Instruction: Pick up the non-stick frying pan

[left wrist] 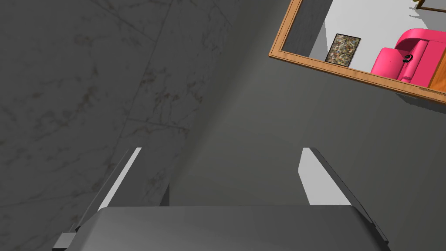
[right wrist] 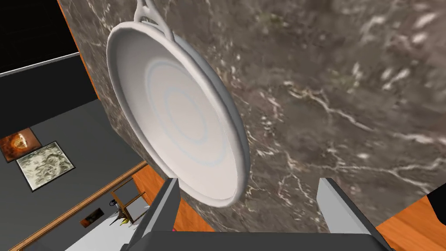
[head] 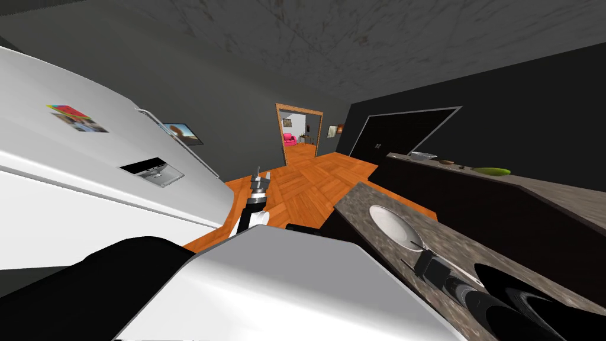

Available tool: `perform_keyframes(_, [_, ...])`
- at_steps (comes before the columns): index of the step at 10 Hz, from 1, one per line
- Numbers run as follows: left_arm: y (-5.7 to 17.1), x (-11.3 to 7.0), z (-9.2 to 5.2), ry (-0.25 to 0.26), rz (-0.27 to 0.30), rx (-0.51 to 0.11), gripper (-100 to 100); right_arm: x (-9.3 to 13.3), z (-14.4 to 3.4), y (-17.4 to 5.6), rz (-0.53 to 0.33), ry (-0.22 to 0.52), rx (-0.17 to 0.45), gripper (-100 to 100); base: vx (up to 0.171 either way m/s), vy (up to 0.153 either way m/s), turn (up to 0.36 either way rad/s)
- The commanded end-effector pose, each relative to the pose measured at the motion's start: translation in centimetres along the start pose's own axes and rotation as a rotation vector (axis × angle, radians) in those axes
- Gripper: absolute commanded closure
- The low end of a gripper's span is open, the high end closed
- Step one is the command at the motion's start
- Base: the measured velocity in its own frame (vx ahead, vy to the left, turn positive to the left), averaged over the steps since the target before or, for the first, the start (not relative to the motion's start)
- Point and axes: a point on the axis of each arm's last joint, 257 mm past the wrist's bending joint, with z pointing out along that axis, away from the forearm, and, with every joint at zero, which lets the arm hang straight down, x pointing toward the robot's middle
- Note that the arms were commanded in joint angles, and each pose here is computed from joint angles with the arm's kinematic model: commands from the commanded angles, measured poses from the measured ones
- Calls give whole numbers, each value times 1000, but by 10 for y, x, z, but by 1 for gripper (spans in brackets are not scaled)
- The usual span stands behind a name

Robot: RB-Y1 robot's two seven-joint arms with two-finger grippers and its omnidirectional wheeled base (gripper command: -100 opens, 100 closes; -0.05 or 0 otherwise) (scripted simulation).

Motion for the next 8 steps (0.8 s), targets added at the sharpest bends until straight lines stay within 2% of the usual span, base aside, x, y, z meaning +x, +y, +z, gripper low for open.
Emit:
perform_keyframes(1, [0, 0, 0, 0, 0, 0, 0, 8, -2, 1, -76, 21, -19, -100, 0, -9, 167])
perform_keyframes(3, [0, 0, 0, 0, 0, 0, 0, 22, -5, 6, -180, 50, -57, -100, 6, -20, 161])
perform_keyframes(5, [0, 0, 0, 0, 0, 0, 0, 31, -9, 18, -224, 66, -97, -100, 21, -44, 110])
perform_keyframes(6, [0, 0, 0, 0, 0, 0, 0, 26, -9, 14, -208, 59, -84, -100, 13, -24, 20])
perform_keyframes(7, [0, 0, 0, 0, 0, 0, 0, 27, -9, 14, -211, 61, -85, 0, 0, 0, 0])
perform_keyframes(8, [0, 0, 0, 0, 0, 0, 0, 35, -5, 10, -211, 67, -80, -100, 0, 17, 41])
